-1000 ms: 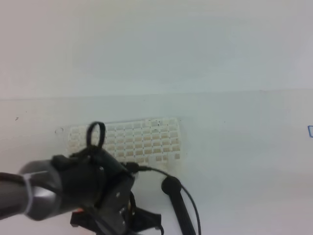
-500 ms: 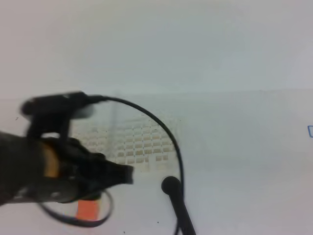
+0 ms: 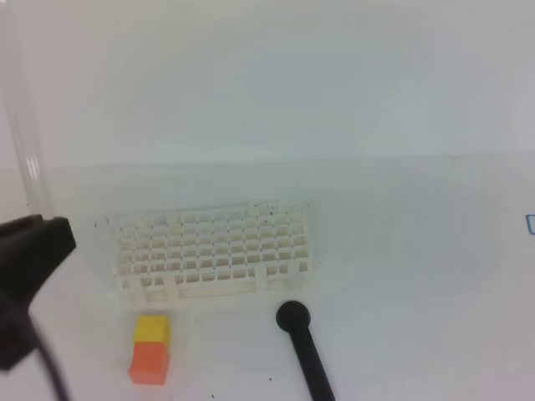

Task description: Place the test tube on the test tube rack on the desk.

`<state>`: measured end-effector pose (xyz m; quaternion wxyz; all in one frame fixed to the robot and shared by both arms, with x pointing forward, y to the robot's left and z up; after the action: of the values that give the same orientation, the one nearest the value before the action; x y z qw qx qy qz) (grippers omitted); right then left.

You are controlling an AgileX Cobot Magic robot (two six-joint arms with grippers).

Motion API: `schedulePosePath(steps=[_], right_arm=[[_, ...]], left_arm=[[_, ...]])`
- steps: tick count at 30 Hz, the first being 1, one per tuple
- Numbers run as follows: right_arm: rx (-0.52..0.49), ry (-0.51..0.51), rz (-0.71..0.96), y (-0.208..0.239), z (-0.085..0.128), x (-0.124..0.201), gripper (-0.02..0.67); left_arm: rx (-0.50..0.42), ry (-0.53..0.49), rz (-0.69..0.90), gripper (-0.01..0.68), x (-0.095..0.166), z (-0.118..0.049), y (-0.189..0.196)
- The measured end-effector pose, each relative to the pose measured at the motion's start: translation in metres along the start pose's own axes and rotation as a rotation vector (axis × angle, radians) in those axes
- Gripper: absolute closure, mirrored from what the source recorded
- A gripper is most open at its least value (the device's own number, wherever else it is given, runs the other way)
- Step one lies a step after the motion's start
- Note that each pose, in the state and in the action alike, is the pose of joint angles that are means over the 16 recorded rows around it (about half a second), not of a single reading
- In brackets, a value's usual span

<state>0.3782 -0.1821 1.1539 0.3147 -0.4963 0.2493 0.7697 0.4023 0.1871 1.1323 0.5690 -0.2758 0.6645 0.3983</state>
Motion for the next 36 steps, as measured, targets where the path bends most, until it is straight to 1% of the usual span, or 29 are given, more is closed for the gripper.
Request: schedulePosePath(steps=[3, 8, 13, 17, 20, 26, 32, 36], right_arm=[[-0.044, 0.047, 0.011, -0.006, 0.006, -0.006, 0.65], [-0.104, 0.134, 0.07, -0.015, 0.013, -0.01, 0.65], [-0.177, 0.204, 0.146, -0.027, 0.021, -0.007, 0.65], [-0.248, 0.244, 0.205, -0.038, 0.031, -0.001, 0.636], [-0.317, 0.266, 0.245, -0.049, 0.042, 0.004, 0.595], [-0.472, 0.285, 0.256, -0.075, 0.074, 0.006, 0.467], [-0.598, 0.223, 0.217, -0.109, 0.107, 0.0, 0.332], [-0.653, 0.156, 0.19, -0.132, 0.125, -0.004, 0.276]], left_arm=[[0.074, -0.043, -0.129, 0.562, 0.007, -0.009, 0.008], [0.22, -0.11, -0.297, 0.562, 0.028, -0.032, 0.018], [0.34, -0.15, -0.387, 0.562, 0.049, -0.051, 0.024], [0.39, -0.168, -0.413, 0.563, 0.059, -0.059, 0.027], [0.402, -0.17, -0.414, 0.563, 0.062, -0.06, 0.026], [0.407, -0.17, -0.414, 0.563, 0.063, -0.061, 0.026], [0.41, -0.17, -0.419, 0.563, 0.062, -0.062, 0.027], [0.413, -0.17, -0.422, 0.563, 0.062, -0.062, 0.027]])
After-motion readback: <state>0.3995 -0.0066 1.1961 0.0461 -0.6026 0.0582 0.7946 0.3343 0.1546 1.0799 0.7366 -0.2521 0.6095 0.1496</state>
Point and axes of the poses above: a point on each arm's last joint axis where the gripper is mounted, y pointing back along that axis away from the gripper, z along the wrist's bending axis when the last joint is at zero, x = y × z, the point moved 8 cm from there along -y, pointing out along that axis toward the gripper, and after that the axes turned 11 degrees about -y, right-handed, at the moved point
